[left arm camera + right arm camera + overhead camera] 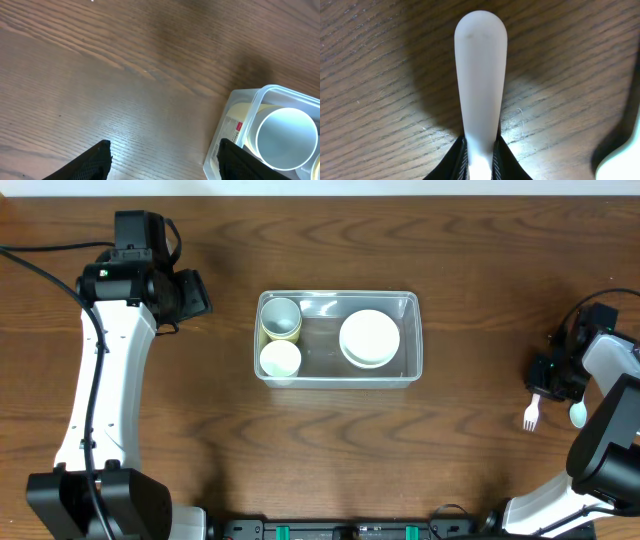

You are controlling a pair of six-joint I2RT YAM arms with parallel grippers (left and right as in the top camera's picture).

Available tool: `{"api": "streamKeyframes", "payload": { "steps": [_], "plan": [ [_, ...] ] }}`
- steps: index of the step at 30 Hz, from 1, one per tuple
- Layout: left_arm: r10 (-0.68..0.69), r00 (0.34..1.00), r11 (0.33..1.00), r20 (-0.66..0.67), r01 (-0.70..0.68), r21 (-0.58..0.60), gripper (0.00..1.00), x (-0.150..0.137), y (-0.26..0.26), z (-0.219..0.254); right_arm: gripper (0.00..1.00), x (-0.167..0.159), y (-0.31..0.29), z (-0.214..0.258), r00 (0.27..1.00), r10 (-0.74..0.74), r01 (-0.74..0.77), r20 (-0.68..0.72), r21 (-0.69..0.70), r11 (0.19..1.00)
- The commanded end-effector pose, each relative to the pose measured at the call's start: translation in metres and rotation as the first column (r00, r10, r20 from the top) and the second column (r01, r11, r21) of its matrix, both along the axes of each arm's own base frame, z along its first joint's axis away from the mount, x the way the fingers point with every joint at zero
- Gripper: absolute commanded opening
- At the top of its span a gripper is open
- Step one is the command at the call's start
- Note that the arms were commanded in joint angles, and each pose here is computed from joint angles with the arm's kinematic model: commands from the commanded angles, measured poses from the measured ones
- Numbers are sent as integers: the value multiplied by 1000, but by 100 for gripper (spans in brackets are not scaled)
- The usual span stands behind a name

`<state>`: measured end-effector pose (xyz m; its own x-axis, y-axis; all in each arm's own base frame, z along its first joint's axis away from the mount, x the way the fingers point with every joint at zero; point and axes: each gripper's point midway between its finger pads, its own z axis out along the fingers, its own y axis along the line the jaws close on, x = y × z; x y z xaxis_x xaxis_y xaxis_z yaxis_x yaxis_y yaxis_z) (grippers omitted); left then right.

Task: Pack container
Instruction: 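Carry the pink fork into the container and release it on the bowls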

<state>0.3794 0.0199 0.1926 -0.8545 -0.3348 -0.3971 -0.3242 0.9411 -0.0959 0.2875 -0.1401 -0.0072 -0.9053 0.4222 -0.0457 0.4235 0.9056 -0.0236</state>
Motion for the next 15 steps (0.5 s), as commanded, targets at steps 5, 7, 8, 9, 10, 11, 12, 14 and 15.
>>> {"api": "streamKeyframes", "payload": {
  "steps": [5,7,8,9,10,11,12,14,15],
  "plan": [
    [9,1000,1000,-10,-9,-6,69,-1,0,-3,1,0,23,-10,997,2,4,-78,74,997],
    [9,1000,1000,-10,-9,-6,69,-1,0,-3,1,15,28,7,998,27,-22,-54,78,997],
    [9,1000,1000,-10,-9,-6,69,-1,0,-3,1,25,32,18,998,45,-42,-33,79,996],
    [9,1000,1000,-10,-9,-6,69,-1,0,-3,1,35,37,31,998,65,-64,-10,77,995],
    [9,1000,1000,-10,-9,-6,69,-1,0,-3,1,45,43,44,996,92,-94,19,72,993],
    [9,1000,1000,-10,-9,-6,69,-1,0,-3,1,60,53,63,987,146,-150,66,62,987],
    [9,1000,1000,-10,-9,-7,69,-1,0,-3,1,74,64,82,975,192,-198,111,42,979],
    [9,1000,1000,-10,-9,-7,69,-1,0,-3,1,95,87,113,932,313,-318,180,-3,948],
    [9,1000,1000,-10,-9,-6,69,-1,0,-3,1,105,102,130,899,382,-385,214,-31,923]
  ]
}}
